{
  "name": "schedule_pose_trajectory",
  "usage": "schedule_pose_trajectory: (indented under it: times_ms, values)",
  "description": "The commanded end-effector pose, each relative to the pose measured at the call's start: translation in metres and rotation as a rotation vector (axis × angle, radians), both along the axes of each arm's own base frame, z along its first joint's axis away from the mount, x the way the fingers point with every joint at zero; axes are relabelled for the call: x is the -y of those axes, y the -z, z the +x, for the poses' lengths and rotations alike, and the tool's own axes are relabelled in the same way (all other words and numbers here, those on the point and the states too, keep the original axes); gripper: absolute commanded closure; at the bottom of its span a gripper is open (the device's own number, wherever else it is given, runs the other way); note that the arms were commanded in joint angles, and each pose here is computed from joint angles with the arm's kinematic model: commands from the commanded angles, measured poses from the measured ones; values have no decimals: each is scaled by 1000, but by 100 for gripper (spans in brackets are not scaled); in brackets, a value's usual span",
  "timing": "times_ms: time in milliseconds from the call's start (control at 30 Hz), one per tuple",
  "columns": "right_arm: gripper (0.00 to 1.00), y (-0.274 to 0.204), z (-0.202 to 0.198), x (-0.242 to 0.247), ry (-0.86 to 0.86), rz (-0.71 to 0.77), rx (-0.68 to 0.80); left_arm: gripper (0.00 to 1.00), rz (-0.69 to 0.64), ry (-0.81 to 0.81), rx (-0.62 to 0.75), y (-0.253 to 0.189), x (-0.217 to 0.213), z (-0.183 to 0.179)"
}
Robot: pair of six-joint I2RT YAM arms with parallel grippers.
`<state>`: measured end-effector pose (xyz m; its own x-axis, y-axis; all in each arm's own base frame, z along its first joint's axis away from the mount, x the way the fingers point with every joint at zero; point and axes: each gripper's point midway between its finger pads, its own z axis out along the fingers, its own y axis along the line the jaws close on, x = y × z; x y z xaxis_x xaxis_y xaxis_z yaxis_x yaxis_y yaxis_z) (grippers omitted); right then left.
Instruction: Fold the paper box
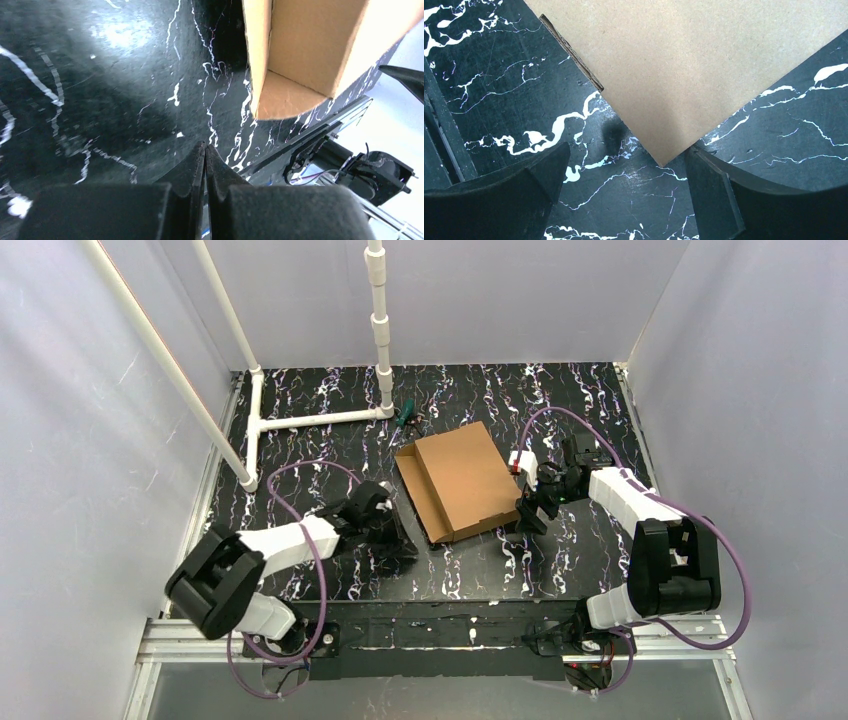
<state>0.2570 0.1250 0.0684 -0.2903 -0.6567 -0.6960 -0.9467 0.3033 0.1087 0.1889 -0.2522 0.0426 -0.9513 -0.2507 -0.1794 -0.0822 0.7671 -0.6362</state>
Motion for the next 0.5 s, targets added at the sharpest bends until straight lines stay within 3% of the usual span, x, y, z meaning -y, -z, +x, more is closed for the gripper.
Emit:
schedule_pose_trajectory:
  times_ms: [0, 467]
  values:
    - [7, -6, 1, -6, -9, 30, -3, 100, 9, -44, -71, 4, 22, 4]
    - [8, -2, -3, -8, -18, 40, -27, 100, -80, 35, -17, -28, 90, 33]
